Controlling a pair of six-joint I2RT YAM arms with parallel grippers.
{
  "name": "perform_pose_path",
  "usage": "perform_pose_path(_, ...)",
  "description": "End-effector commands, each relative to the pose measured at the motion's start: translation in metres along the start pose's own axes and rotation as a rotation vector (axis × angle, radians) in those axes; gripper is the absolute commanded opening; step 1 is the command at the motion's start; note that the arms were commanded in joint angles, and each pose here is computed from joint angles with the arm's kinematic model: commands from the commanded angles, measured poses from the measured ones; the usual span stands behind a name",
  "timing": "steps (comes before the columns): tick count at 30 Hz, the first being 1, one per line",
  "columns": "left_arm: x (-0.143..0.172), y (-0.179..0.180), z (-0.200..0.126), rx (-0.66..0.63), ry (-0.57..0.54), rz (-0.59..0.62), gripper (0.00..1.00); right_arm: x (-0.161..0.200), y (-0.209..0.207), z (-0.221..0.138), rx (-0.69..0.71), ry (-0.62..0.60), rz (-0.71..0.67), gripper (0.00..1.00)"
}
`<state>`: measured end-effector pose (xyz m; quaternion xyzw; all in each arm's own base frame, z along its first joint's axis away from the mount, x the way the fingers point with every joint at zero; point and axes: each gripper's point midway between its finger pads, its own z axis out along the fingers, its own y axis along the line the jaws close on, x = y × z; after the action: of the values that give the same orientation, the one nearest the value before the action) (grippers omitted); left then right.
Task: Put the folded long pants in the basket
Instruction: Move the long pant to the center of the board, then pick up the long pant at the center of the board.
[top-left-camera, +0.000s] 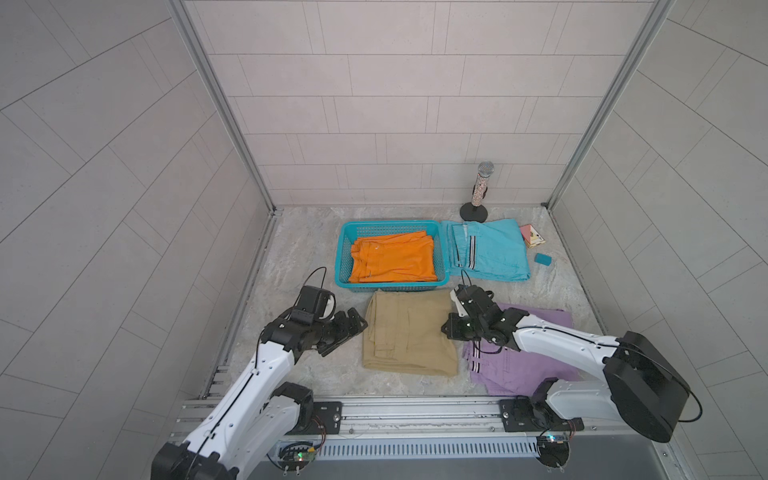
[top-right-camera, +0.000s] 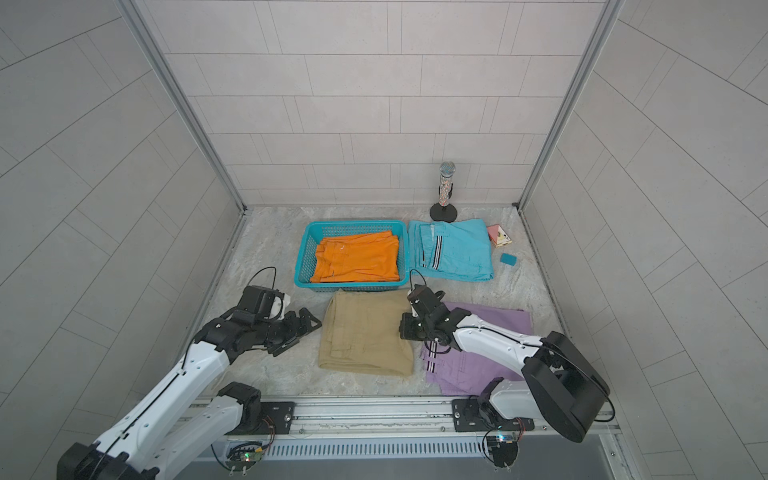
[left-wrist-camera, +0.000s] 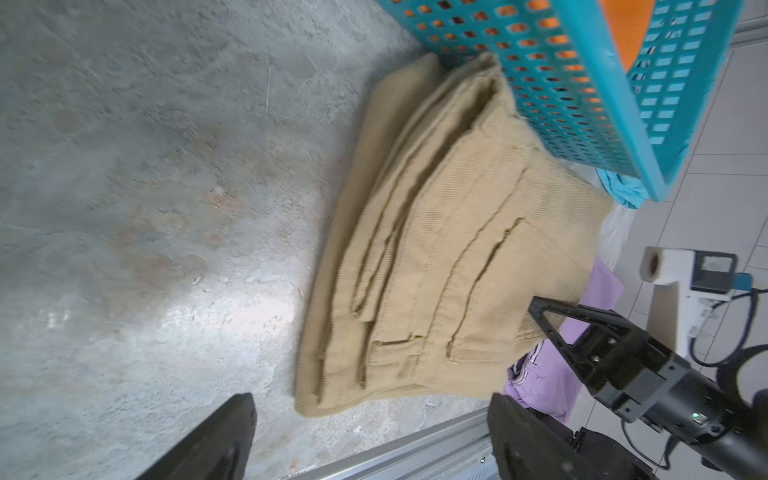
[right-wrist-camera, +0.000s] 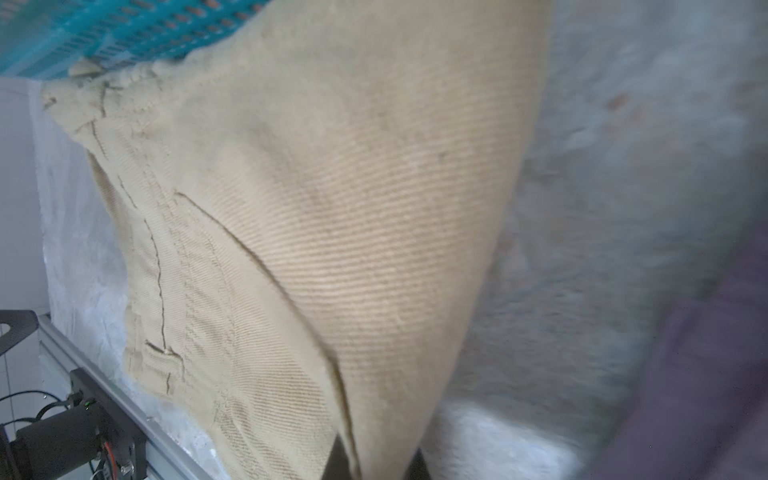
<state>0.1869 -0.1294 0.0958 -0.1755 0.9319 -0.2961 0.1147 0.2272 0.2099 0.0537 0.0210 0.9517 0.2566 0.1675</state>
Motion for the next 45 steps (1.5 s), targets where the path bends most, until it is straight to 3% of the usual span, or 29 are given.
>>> perform_pose_path(1, -0.008, -0.005, 0.011, 0.032, -0.047, 0.008, 0.95, 0.004, -0.013, -0.005, 0.053, 0.023, -0.046, 0.0)
perform_pose_path(5, -0.002, 0.007, 0.022, 0.031, -0.048, 0.008, 0.96, 0.01, -0.022, -0.002, 0.093, 0.082, -0.052, 0.0)
perform_pose_path(14, 0.016, 0.043, 0.058, 0.012, -0.015, -0.026, 0.98, -0.004, -0.006, 0.002, 0.042, 0.071, -0.049, 0.0)
perform_pose_path(24, 0.012, 0.046, 0.09, 0.017, 0.029, -0.042, 0.96, -0.009, 0.009, 0.011, -0.006, 0.096, -0.05, 0.0)
perform_pose_path(28, 0.021, 0.046, 0.105, -0.007, 0.107, -0.01, 0.83, -0.009, 0.011, 0.01, -0.015, 0.097, -0.047, 0.0)
perform_pose_path(35, 0.019, 0.043, 0.105, -0.006, 0.098, 0.003, 0.19, -0.008, 0.013, 0.009, -0.027, 0.097, -0.051, 0.0)
perform_pose_path(38, 0.016, 0.036, 0.093, -0.011, 0.086, 0.03, 0.0, -0.011, 0.015, -0.002, 0.019, 0.065, -0.104, 0.0)
perform_pose_path(45, 0.007, -0.01, 0.032, 0.086, 0.0, 0.065, 0.0, -0.017, 0.051, -0.055, -0.028, -0.015, -0.206, 0.0)
